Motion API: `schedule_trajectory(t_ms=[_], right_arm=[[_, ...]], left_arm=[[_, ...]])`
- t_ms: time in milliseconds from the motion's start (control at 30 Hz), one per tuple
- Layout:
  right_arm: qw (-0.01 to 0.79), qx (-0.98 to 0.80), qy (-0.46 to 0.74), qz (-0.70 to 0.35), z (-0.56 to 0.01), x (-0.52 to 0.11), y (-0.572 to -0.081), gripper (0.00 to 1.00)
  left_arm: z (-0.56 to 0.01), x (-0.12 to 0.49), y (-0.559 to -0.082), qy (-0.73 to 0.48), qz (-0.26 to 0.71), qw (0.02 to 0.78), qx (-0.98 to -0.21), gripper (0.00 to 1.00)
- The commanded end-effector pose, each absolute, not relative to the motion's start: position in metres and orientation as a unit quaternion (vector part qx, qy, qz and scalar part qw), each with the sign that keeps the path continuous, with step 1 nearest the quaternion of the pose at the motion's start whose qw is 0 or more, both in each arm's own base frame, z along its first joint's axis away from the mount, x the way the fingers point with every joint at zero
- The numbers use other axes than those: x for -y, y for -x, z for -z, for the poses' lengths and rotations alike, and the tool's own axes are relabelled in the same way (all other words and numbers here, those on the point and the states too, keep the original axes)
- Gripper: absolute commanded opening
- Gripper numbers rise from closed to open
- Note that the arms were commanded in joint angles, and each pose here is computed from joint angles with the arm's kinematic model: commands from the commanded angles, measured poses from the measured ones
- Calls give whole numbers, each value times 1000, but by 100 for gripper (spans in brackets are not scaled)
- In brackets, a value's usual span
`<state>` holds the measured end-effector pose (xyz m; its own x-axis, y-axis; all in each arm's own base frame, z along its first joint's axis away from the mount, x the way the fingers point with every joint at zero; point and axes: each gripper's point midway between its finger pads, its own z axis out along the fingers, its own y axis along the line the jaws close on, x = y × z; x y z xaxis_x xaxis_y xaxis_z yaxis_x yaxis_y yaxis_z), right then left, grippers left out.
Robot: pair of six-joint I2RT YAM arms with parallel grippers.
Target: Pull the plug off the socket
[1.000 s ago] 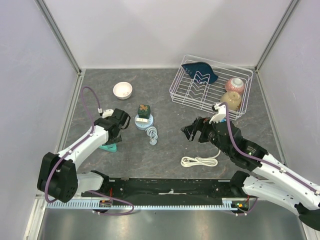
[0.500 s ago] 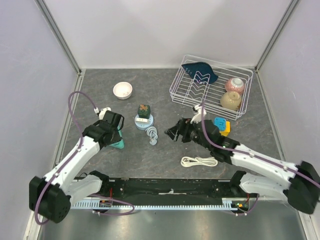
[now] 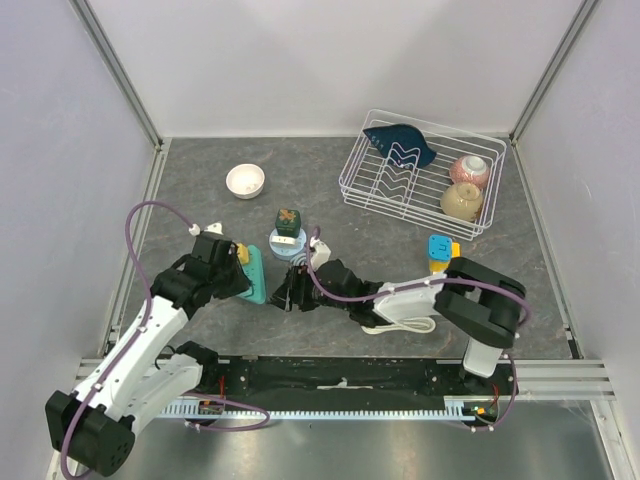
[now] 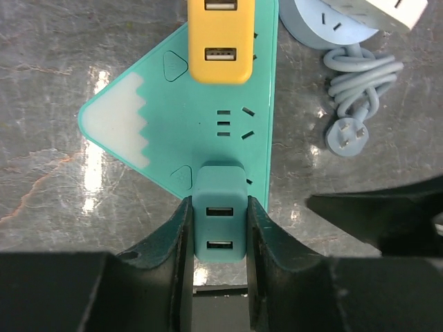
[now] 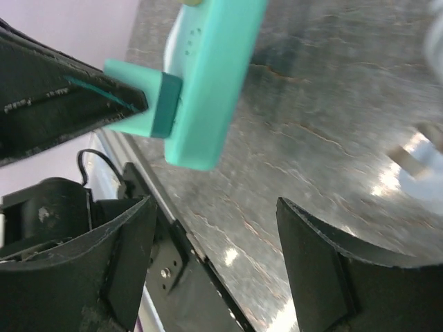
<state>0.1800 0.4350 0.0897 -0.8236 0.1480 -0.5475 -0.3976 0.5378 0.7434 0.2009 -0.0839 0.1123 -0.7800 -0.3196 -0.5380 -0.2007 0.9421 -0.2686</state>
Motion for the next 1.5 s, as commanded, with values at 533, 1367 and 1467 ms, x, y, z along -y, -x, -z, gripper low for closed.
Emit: schedule_trajectory(t_ms=[533,1367,1467], right_arm=[[271,-760,58,-588,-100,-495,-188,39],[231,-866,-29,-442,1,-456,-188,0],[239,-881,-22,-407,11,-448,-188,0]], left_arm=[[-136,103,-203,127,170,325,-922,2],[-153,77,-216,172,112,372,-906,2],[-154,95,-218,171,167,367,-899,2]])
